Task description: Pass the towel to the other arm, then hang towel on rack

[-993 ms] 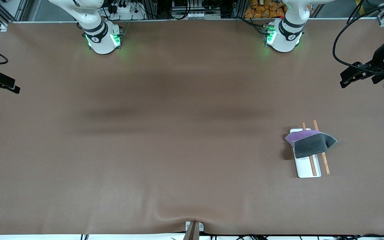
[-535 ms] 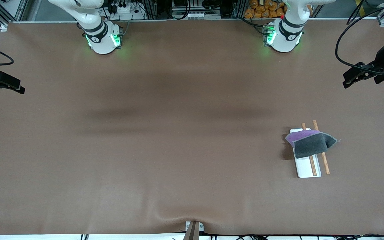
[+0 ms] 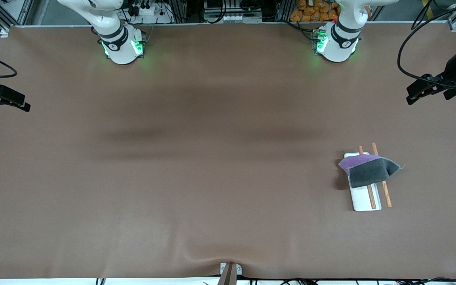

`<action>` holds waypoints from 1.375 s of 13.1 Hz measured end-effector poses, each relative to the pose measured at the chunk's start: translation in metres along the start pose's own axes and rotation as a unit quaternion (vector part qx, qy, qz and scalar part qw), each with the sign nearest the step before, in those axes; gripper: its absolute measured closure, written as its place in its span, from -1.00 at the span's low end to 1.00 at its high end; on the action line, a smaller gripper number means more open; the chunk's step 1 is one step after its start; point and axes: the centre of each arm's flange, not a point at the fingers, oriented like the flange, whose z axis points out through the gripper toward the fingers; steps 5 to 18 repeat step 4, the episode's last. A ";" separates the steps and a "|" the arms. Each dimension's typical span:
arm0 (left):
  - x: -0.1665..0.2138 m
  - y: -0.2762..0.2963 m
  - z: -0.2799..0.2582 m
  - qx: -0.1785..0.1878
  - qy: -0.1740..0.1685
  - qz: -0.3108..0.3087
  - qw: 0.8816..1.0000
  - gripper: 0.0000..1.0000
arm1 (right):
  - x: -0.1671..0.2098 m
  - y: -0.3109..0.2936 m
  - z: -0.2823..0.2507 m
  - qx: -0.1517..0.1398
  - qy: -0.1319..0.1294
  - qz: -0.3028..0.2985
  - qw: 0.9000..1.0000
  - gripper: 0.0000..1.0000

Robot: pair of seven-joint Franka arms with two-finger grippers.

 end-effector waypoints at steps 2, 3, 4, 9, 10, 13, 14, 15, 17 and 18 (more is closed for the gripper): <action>0.000 0.000 0.000 0.000 -0.001 0.000 1.000 -1.00 | 0.000 0.000 0.000 0.000 0.000 0.000 1.000 -1.00; 0.000 0.000 0.000 0.000 -0.002 0.001 1.000 -1.00 | 0.000 0.000 0.000 0.000 0.000 0.000 1.000 -1.00; -0.001 0.000 0.000 0.001 -0.003 0.001 1.000 -1.00 | 0.000 0.000 0.000 0.000 0.000 0.000 1.000 -1.00; -0.001 0.000 0.000 0.001 -0.003 0.001 1.000 -1.00 | 0.000 0.000 0.000 0.000 0.000 0.000 1.000 -1.00; -0.001 0.000 0.000 0.001 -0.003 0.001 1.000 -1.00 | 0.000 0.000 0.000 0.000 0.000 0.000 1.000 -1.00; -0.001 0.000 0.000 0.001 -0.003 0.001 1.000 -1.00 | 0.000 0.000 0.000 0.000 0.000 0.000 1.000 -1.00; -0.001 0.000 0.000 0.001 -0.003 0.001 1.000 -1.00 | 0.000 0.000 0.000 0.000 0.000 0.000 1.000 -1.00; -0.001 0.000 0.000 0.001 -0.003 0.001 1.000 -1.00 | 0.000 0.000 0.000 0.000 0.000 0.000 1.000 -1.00; -0.001 0.000 0.000 0.001 -0.003 0.001 1.000 -1.00 | 0.000 0.000 0.000 0.000 0.000 0.000 1.000 -1.00; -0.001 0.000 0.000 0.001 -0.003 0.001 1.000 -1.00 | 0.000 0.000 0.000 0.000 0.000 0.000 1.000 -1.00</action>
